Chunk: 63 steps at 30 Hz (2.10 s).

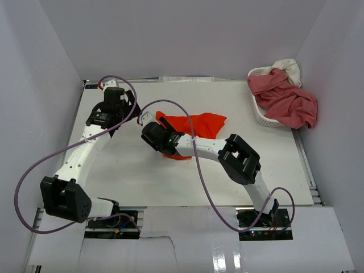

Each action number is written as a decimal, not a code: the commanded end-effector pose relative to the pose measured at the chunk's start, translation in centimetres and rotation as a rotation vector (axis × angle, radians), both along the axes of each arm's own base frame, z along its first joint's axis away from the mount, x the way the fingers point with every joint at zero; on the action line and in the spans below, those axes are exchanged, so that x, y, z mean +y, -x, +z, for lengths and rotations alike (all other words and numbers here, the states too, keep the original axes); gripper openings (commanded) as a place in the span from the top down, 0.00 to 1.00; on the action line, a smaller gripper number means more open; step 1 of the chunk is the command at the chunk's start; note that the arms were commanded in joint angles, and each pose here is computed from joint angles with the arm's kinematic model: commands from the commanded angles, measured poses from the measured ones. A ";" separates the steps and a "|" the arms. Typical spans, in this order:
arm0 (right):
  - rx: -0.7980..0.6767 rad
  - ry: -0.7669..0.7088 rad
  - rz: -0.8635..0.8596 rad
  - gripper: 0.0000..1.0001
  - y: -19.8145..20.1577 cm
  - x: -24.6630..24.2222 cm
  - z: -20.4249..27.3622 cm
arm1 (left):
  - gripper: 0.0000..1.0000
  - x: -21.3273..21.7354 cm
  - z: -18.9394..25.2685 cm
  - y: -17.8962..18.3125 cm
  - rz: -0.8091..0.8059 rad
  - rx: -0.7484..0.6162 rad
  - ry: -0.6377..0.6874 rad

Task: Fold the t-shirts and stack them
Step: Flatten out the tshirt

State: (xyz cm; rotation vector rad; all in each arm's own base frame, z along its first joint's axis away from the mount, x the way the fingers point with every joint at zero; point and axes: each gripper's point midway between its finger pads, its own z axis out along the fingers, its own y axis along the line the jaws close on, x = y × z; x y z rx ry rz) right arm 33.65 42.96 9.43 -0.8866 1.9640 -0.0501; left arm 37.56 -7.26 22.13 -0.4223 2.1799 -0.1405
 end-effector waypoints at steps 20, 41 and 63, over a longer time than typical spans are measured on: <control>0.022 0.160 -0.199 0.55 -6.3 -4.8 -3.6 | 0.02 2.3 1.3 1.1 0.075 -0.108 0.056; 0.120 -0.188 0.037 0.92 5.5 -1.3 15.7 | 0.02 3.2 1.2 1.6 0.115 -0.119 0.046; 0.234 -0.205 -0.324 0.22 -0.3 -17.0 10.3 | 0.02 3.1 1.4 1.7 0.093 -0.128 0.041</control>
